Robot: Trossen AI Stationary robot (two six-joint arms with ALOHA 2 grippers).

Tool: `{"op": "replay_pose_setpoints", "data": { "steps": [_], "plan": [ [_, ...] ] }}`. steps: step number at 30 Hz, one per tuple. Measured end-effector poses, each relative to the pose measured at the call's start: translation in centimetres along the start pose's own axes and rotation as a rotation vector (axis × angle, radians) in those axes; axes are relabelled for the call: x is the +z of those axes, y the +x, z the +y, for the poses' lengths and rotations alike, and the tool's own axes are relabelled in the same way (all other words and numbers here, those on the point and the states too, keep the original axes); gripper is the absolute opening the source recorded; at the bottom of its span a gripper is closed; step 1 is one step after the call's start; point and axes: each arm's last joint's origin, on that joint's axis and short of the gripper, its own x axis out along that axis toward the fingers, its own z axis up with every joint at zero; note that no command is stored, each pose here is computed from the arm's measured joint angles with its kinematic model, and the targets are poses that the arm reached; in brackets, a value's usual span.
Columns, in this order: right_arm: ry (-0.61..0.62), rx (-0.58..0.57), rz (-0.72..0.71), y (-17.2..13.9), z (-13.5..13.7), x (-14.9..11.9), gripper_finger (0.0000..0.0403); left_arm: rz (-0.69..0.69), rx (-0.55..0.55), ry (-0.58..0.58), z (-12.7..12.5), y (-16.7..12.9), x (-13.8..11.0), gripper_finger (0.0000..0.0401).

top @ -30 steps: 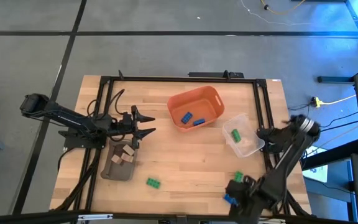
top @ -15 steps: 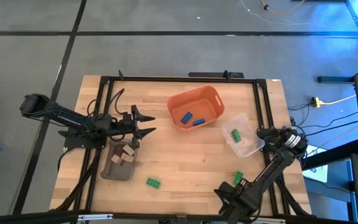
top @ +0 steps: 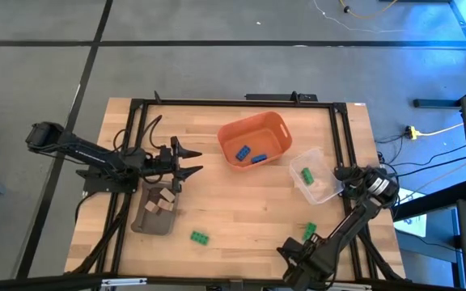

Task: Sort & place blocks by color
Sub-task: Put the blue game piece into the orange bin

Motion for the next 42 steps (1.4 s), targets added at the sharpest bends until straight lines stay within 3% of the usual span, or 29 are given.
{"op": "replay_pose_setpoints", "data": {
  "steps": [13,17,22,29,32,37,42],
  "plan": [
    [-0.059,-0.058,0.083,2.4,0.3,0.8,0.0276,0.0,0.0,0.0,0.0,0.0,0.0,0.0208],
    [-0.092,-0.051,0.085,2.4,0.4,0.9,0.024,0.0,0.0,0.0,0.0,0.0,0.0,0.0208],
    [-0.177,-0.061,0.125,2.5,0.2,1.1,0.0144,0.0,0.0,0.0,0.0,0.0,0.0,0.0208],
    [-0.29,-0.099,0.097,2.3,-0.3,2.2,0.014,0.0,0.0,0.0,0.0,0.0,0.0,0.0208],
    [-0.394,-0.106,-0.018,1.5,-0.5,2.5,0.014,0.001,0.0,0.0,0.0,0.0,0.0,0.0208],
    [-0.547,-0.043,-0.353,-1.6,-0.1,3.0,0.014,0.002,0.0,-0.011,0.0,0.0,0.0,0.0208],
    [-0.612,-0.067,-0.592,-3.7,-0.9,3.6,0.014,0.01,-0.004,-0.041,0.0,0.0,-0.1,0.0208]
  ]
}}
